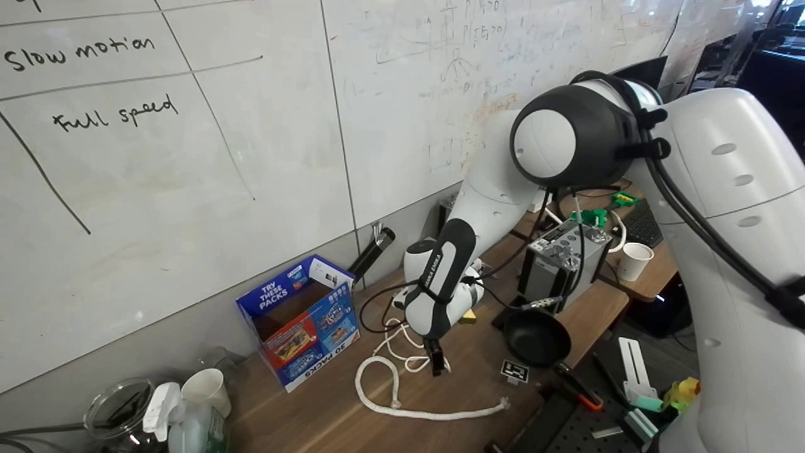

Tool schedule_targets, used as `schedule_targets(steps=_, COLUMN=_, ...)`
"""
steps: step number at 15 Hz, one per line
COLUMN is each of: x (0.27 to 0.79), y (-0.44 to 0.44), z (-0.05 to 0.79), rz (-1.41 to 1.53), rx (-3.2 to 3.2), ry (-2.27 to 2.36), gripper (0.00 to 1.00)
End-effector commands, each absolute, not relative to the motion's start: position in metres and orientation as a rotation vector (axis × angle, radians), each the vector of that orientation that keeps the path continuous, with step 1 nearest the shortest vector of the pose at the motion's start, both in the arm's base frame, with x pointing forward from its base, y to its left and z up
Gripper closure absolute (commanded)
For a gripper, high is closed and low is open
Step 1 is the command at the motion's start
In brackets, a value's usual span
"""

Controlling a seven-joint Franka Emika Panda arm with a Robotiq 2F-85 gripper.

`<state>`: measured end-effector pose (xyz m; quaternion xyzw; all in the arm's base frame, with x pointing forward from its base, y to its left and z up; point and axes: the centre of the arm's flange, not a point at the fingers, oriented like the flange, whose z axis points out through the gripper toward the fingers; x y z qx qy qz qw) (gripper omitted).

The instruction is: Put the white ropes inside the blue box

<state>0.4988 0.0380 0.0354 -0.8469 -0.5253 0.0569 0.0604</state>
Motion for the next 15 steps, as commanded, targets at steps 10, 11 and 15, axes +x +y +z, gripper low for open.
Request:
schedule_targets(steps=10, x=0.526, y=0.041, z=0.01, rz=0.127, rx=-2.567, ry=-1.62, gripper=0.0)
schedule_targets(steps=11, x=0.526, y=0.041, z=0.009, rz=0.126, rx=-2.566, ry=-1.622, gripper=0.0)
schedule_targets(steps=15, x=0.525, y=0.037, z=0.009, rz=0.124, rx=-2.568, ry=-1.619, gripper=0.0)
